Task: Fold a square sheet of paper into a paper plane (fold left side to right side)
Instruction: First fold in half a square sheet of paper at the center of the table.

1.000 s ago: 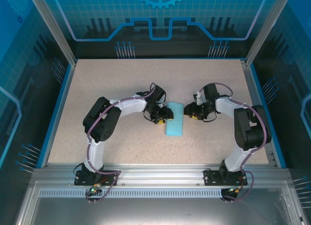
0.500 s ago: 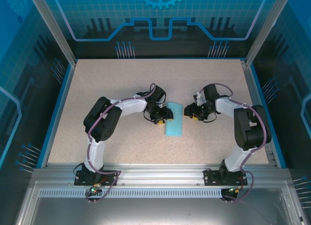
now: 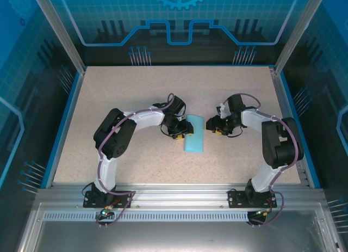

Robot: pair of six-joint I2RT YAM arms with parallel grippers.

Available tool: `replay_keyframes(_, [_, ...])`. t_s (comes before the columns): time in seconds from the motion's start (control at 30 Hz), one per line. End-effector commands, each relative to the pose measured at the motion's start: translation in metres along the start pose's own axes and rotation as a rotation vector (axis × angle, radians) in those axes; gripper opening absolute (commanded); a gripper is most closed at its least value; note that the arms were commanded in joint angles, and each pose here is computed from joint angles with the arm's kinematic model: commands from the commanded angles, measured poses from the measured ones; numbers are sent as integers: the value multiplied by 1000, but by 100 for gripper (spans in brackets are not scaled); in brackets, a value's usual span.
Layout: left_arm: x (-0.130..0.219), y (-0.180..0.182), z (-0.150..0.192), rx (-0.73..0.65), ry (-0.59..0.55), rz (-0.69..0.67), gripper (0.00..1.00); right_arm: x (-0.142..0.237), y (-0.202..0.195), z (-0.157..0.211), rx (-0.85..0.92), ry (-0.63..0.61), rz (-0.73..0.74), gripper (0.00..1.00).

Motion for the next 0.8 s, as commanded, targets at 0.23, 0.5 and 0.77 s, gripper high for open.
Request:
replay_keyframes(0.23, [-7,13,-3,53,5,-63,53,1,-4,4,-14,19,-6,51])
replay_keyframes(0.5, [-9,13,-5,88,-3,-46,53,0,-4,4,-17,19,-10,51])
replay_keyframes(0.77, [-9,15,-5,102,-7,-50,50,0,-4,5,-17,21,-10,51])
Point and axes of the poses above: each hand's point on the last joint's axis, 136 mm out from that joint toward the fingers, its own x axis back along the fingers, its own y axis along the line the jaws close on, z = x × y, the point moved 10 cm from there along x, back along the fingers, and after that the axes turned 6 degrees about x, right-handed, at the moved point
